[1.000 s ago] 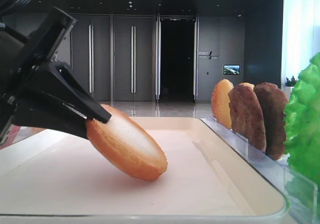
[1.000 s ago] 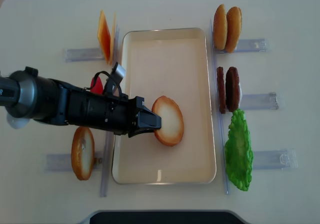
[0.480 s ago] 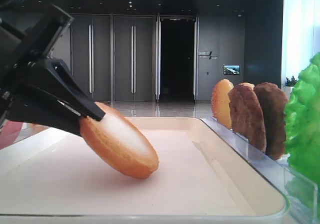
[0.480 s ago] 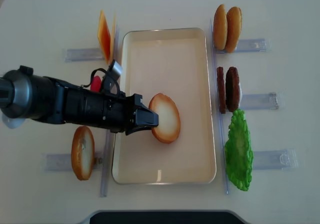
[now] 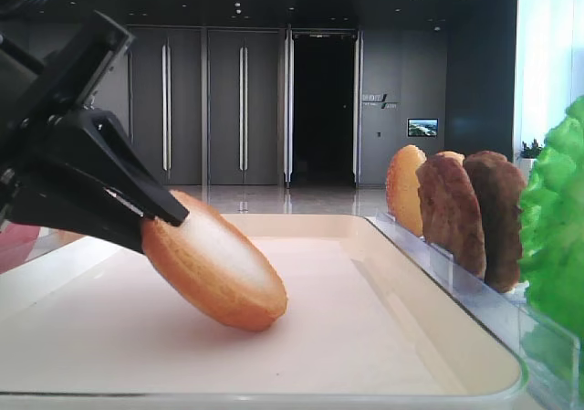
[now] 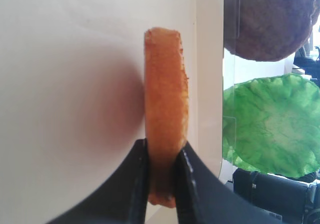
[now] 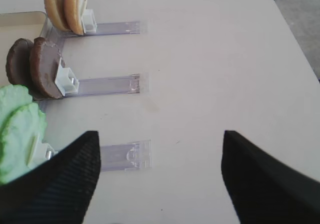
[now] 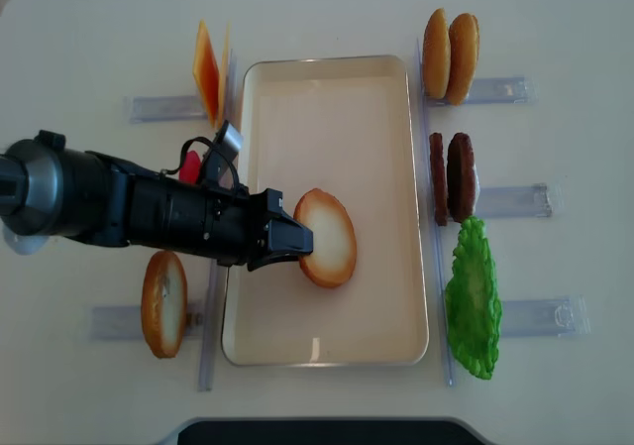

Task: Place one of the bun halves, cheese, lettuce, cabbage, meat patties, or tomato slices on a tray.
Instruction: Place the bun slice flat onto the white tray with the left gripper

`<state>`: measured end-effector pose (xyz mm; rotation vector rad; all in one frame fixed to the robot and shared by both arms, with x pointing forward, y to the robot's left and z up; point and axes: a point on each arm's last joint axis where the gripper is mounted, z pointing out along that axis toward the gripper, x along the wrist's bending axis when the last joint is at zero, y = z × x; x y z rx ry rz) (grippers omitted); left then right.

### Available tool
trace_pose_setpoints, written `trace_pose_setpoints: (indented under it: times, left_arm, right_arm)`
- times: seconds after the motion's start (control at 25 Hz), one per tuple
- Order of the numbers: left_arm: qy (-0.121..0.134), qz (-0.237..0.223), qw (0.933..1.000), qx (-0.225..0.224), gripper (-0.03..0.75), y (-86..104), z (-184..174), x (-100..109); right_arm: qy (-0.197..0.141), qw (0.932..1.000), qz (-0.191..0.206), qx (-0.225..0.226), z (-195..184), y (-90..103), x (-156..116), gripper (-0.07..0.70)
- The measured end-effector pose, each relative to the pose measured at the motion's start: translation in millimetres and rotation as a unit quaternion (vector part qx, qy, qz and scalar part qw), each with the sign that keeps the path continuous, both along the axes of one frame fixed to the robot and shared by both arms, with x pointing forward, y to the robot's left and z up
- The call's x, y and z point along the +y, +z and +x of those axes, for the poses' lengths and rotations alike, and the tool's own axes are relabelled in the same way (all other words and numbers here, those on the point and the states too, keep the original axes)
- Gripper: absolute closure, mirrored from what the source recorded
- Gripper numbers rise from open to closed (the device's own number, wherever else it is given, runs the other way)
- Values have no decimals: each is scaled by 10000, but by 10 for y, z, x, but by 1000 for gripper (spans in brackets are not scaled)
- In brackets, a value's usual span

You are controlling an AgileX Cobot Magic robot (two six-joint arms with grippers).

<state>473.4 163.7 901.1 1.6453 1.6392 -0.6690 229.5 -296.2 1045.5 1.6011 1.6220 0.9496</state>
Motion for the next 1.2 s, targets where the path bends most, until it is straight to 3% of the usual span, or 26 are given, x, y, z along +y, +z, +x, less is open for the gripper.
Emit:
trace_pose_setpoints:
  times: [0.24,0.6,1.0,1.2]
  left_arm:
    - [13,22,10000,79,606,-2,-8,3]
    - [38,26,9999,139,407,0,-12,5]
    - [150,-5,9993,350,301,8,-22,4]
    - [28,37,9989,465,238,4,-52,7]
  right_arm:
    - [0,10000,0,0,0,0,0,118]
    - [0,10000,0,0,0,0,0,118]
    - [0,10000,0,0,0,0,0,118]
    - [0,10000,0,0,0,0,0,118]
